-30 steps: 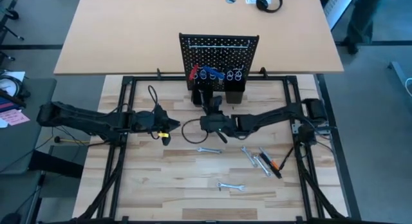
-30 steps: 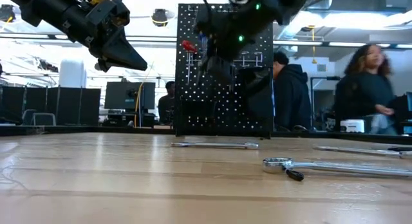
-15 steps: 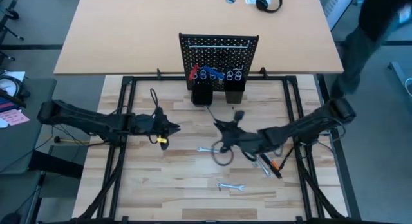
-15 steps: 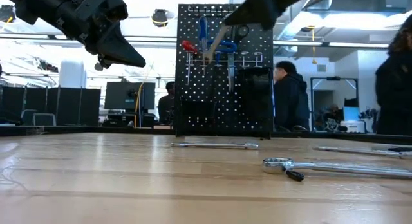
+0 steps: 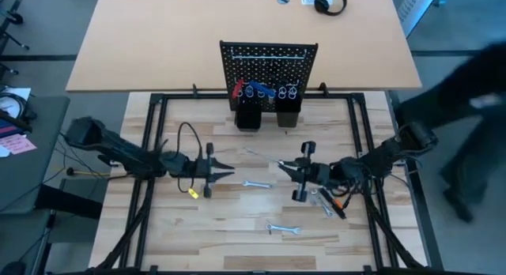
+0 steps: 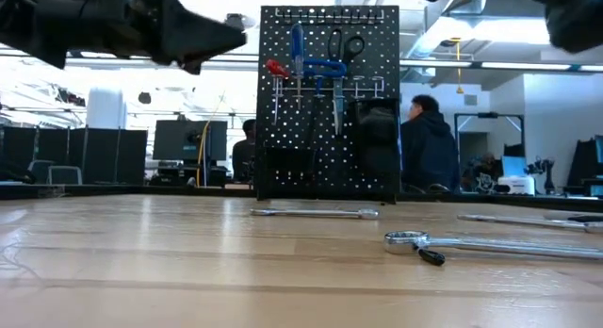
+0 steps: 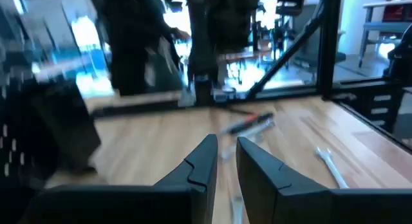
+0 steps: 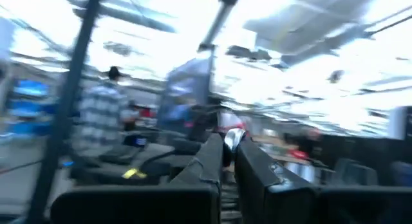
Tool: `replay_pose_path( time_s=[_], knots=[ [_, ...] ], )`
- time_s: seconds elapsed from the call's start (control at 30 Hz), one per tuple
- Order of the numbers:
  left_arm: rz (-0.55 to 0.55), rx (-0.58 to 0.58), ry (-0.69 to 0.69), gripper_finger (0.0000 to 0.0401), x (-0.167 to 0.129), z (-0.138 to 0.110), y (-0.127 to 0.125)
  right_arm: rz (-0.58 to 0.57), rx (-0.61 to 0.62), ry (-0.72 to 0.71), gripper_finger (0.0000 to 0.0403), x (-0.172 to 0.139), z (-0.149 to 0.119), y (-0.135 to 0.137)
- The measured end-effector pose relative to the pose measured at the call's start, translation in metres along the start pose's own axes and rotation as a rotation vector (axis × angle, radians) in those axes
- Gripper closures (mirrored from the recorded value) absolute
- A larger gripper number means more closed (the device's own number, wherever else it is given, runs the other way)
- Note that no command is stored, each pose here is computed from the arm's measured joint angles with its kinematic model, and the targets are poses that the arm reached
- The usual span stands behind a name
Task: Hang tools onto peg board
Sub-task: Hang the wrench on the pegboard
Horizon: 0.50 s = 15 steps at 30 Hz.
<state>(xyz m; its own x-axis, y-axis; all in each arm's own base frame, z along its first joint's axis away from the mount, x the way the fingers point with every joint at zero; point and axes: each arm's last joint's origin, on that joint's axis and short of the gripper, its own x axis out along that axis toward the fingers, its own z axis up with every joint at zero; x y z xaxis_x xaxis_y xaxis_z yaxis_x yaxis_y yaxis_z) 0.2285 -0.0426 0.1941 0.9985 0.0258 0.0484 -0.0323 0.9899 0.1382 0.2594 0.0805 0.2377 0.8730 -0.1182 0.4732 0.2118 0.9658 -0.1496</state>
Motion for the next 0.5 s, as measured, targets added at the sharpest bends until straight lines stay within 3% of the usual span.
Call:
replay_pose_path(
  time_s=[0.27, 0.4, 0.5],
  knots=[
    [0.063, 0.289, -0.195, 0.0340, 0.035, 0.012, -0.005, 0.164, 0.090, -0.105, 0.0372, 0.026, -0.003, -0.015],
    [0.060, 0.414, -0.347, 0.0301, 0.044, 0.034, -0.006, 0.189, 0.097, -0.173, 0.0372, 0.035, 0.006, -0.018],
    [0.097, 0.410, -0.409, 0.0265, 0.050, 0.051, -0.005, 0.215, 0.096, -0.198, 0.0375, 0.038, 0.009, -0.018]
  ],
)
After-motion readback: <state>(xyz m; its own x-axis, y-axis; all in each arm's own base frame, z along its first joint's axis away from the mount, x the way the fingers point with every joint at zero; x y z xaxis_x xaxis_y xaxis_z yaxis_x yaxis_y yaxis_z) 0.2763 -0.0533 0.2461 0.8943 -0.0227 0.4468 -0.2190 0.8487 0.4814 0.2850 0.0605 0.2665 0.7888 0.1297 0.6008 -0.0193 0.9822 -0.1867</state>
